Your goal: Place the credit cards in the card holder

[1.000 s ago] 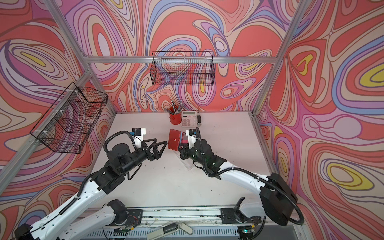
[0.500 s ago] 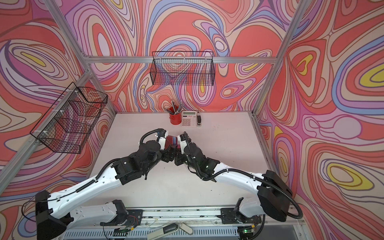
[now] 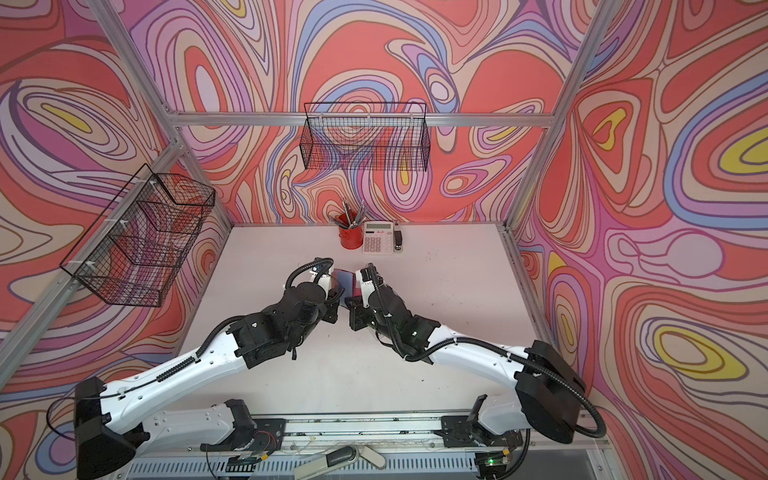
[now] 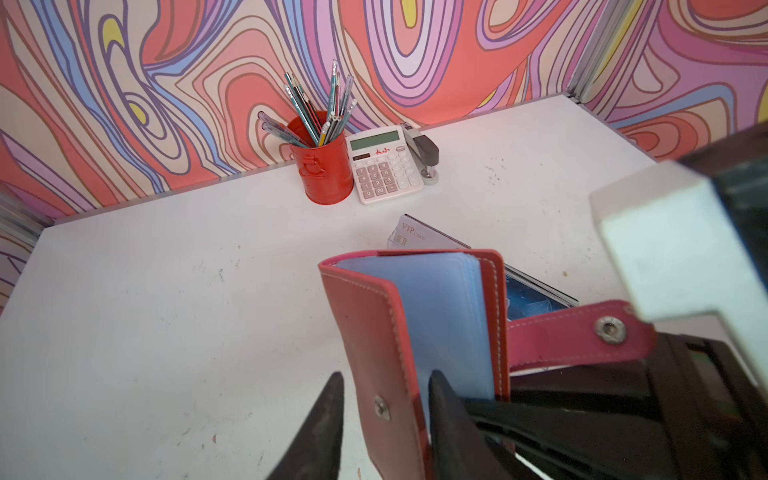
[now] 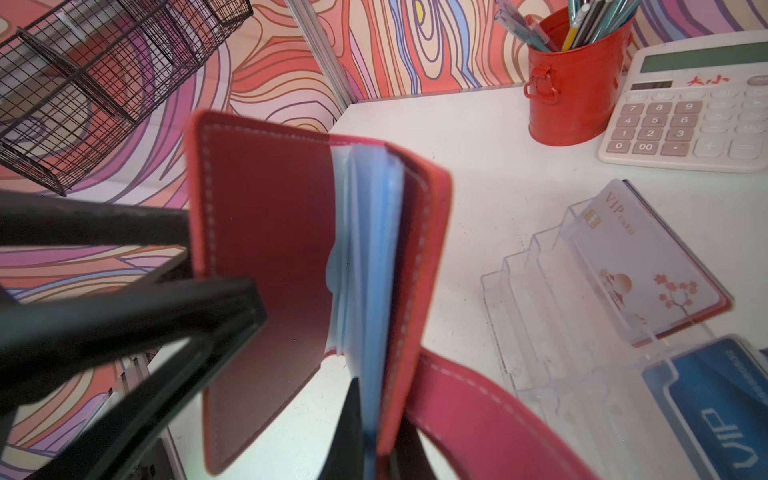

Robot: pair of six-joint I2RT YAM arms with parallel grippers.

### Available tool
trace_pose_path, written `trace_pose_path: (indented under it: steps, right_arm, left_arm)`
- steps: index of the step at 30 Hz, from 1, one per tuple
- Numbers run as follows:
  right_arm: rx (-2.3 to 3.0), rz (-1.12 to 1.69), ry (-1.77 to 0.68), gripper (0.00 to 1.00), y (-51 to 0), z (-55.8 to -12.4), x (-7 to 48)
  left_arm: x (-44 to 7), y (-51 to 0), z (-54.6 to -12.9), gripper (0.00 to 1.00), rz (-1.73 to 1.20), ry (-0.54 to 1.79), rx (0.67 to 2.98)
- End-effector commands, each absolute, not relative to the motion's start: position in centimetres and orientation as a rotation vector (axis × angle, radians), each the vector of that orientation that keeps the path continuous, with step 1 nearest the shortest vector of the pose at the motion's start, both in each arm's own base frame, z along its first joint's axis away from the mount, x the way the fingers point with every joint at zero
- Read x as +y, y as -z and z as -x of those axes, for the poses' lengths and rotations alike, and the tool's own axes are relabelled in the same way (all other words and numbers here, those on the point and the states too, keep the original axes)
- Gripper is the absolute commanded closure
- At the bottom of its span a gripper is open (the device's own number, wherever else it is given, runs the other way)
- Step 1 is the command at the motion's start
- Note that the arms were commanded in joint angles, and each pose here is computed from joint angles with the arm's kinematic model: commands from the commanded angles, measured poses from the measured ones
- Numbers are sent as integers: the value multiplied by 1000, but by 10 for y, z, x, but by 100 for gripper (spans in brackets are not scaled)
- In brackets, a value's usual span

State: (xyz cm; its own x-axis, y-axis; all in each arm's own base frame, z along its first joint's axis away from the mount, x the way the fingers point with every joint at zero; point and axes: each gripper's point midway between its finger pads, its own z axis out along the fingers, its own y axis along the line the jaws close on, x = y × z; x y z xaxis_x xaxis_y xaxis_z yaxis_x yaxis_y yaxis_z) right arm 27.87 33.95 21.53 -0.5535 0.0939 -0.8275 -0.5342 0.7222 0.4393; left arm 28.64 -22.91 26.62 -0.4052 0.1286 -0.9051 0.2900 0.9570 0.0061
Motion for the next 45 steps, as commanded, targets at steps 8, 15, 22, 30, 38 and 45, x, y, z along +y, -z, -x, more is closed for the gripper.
trace_pose_path:
  steps: [8, 15, 22, 30, 38, 45]
  right_arm:
    - [1948, 291, -865, 100, -229, -279, 333]
    - [1938, 281, -870, 100, -231, -278, 331]
    - [1938, 278, -887, 100, -232, -276, 331]
    - [1948, 278, -918, 100, -230, -274, 334]
    - [2234, 164, -1068, 100, -181, -247, 346]
    - [2402, 113, -1063, 100, -120, -221, 354]
  left_arm:
    - [-217, -266, -290, 81, -268, 112, 1992]
    - [-206, -257, -298, 74, -216, 142, 2043]
    - [-228, -255, -293, 86, -286, 367, 2043]
    - [-169, -229, -313, 100, 10, 275, 2169]
    - [-147, -162, -287, 100, 102, 199, 2359]
    - [-136, -120, -273, 100, 109, 103, 2495]
